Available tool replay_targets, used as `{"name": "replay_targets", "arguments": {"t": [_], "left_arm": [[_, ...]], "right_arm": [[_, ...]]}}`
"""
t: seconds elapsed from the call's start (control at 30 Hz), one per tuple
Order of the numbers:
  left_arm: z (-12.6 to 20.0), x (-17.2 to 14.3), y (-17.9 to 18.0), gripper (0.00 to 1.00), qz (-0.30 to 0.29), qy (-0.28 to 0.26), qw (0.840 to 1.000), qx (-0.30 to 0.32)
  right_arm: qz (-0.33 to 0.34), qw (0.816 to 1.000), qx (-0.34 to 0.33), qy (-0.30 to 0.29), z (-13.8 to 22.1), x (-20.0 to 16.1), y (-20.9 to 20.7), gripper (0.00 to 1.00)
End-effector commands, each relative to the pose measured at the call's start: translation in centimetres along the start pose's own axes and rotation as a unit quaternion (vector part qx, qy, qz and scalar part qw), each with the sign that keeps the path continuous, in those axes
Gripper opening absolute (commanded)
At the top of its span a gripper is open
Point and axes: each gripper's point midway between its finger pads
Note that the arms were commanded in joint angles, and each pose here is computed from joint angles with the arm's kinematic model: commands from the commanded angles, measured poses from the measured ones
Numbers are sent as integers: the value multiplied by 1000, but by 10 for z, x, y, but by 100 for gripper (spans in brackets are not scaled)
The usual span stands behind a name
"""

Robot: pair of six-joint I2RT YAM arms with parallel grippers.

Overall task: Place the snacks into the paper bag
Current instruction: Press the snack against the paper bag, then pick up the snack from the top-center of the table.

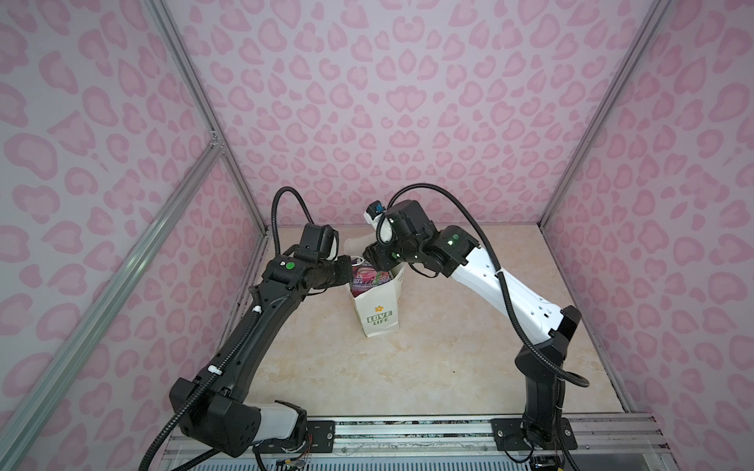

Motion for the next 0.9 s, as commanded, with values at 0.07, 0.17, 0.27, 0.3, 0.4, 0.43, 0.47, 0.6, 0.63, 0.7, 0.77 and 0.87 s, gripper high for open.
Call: {"name": "replay_targets", "arguments": {"t": [0.07,0.17,0.27,0.3,0.4,0.43,0.47,0.6,0.63,0.7,0.77,0.87], "left_arm": [[0,-1,0,4,-2,3,1000,-1],[0,-1,-1,3,-1,3,1000,-2],[-1,-1,-1,4,-2,4,1000,-3],[-1,-2,-2,4,-1,6,1000,-4],[-3,-2,-1,3,-1,8,1000,-4],[-4,-2,-2,4,-1,9,1000,-4],[-4,-2,-2,4,-1,10,1000,-5],[-3,-3,-3,4,-1,11,1000,-8],[-2,-2,-3,4,-1,9,1000,-8],[-2,-2,-2,4,-1,9,1000,-7],[-2,-2,-3,4,-2,9,1000,-7],[-1,-2,-3,4,-2,7,1000,-8]], "right_arm": [[-13,997,-21,-74,42,23,-16,81],[-28,995,-49,-80,60,14,-37,84],[-60,992,-77,-83,74,-5,-64,85],[-74,990,-86,-83,77,-13,-75,86],[-119,983,-114,-82,84,-39,-109,87],[-136,980,-122,-81,85,-49,-122,87],[-152,977,-126,-81,84,-57,-132,88],[-220,962,-151,-64,68,-101,-177,88],[-237,957,-153,-64,62,-110,-187,89],[-271,948,-152,-64,51,-127,-206,89],[-301,939,-153,-63,38,-142,-226,89],[-330,926,-168,-68,20,-159,-254,89]]}}
Point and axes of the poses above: each gripper's point midway between its finger pads, its own z axis back along the fingers, its own y axis along the line the jaws close on, x = y × z, and after that the axes turned 6 degrees about z, right-handed
